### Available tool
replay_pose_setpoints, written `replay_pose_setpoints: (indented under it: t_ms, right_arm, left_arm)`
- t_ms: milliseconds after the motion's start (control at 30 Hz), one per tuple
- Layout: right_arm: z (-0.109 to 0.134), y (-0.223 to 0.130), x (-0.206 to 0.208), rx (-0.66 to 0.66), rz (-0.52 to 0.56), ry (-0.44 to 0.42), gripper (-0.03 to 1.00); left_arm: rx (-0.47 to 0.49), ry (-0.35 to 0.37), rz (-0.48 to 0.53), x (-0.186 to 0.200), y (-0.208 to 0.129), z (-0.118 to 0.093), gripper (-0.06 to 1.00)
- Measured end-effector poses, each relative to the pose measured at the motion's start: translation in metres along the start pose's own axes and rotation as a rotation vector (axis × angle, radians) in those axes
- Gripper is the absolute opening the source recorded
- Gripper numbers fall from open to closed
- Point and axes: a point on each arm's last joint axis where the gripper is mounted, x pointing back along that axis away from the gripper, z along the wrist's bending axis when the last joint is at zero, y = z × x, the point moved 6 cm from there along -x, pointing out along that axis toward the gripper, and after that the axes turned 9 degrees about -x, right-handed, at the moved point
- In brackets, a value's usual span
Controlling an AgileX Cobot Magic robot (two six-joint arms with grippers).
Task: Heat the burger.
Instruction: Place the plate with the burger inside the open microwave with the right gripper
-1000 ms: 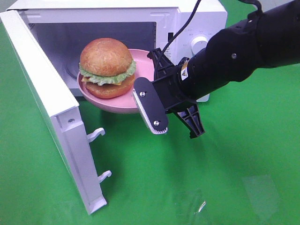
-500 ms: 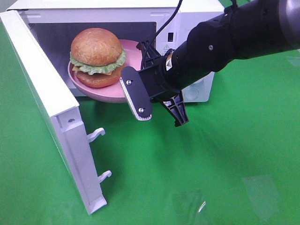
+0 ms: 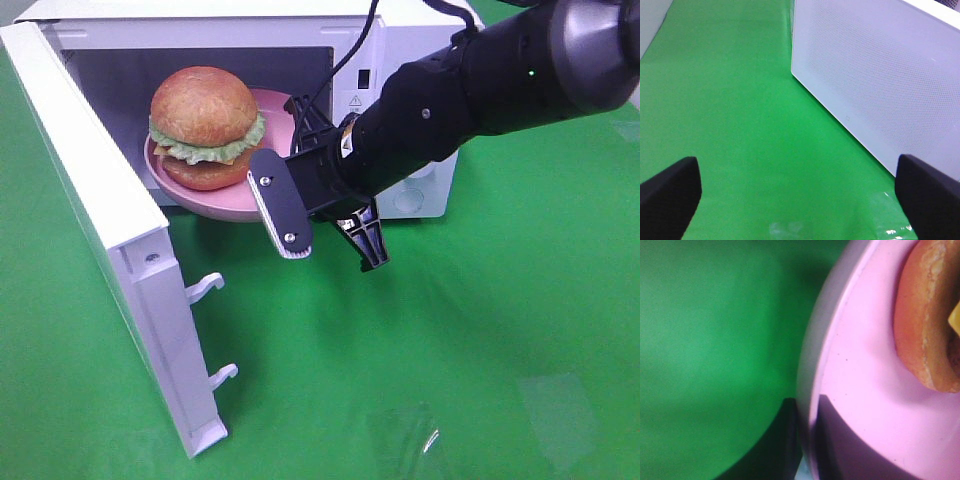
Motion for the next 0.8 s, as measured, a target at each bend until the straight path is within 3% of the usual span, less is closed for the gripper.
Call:
replay_pose_setpoints:
  t_ms: [800]
  right_arm:
    - [-0.026, 0.004, -0.033, -0.097, -0.003, -0.026, 0.07]
  left_arm:
    - [0.000, 0.000, 0.000, 0.000, 0.000, 0.000, 0.99]
